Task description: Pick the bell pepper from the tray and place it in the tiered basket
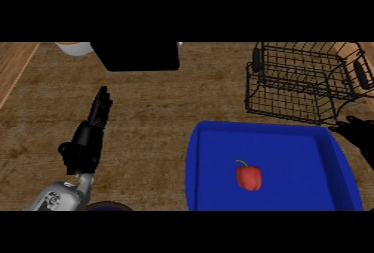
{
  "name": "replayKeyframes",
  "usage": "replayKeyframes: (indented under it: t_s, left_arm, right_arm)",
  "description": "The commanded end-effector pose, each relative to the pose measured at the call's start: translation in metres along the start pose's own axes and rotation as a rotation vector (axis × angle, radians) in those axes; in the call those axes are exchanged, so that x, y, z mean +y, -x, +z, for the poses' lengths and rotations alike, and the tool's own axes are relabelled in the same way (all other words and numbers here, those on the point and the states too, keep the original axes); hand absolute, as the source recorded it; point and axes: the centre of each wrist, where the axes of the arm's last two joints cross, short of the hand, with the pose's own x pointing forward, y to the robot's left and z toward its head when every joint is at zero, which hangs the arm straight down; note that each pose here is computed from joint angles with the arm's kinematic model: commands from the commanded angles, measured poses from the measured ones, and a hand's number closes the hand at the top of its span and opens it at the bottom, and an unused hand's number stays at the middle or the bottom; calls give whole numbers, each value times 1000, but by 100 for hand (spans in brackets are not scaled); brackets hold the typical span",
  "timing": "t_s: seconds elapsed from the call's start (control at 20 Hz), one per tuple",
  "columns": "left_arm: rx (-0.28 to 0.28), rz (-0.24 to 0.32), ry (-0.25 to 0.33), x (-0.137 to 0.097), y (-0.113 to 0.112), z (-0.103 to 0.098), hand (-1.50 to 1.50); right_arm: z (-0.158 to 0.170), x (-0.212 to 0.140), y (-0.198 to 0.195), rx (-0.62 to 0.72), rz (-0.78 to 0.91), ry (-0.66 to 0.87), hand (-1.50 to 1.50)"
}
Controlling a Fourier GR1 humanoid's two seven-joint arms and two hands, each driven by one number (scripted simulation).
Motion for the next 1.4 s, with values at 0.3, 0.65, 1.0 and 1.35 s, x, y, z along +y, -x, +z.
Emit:
replayKeyframes:
  t_s: [0.3, 0.65, 1.0, 1.35]
  left_arm:
    - [17, 3, -22, -3, -3, 4, 0]
    - [20, -4, -11, -11, -1, 5, 0]
    - [0, -3, 4, -18, 7, 1, 0]
    - [-8, 2, 21, -10, 9, -1, 0]
  right_arm:
    - [-42, 16, -132, 241, 838, -352, -150]
    - [-60, 97, -149, 301, 1247, -436, -150]
    - [-49, 177, -138, 436, 1329, -420, -150]
    - [-51, 210, -120, 498, 1365, -446, -150]
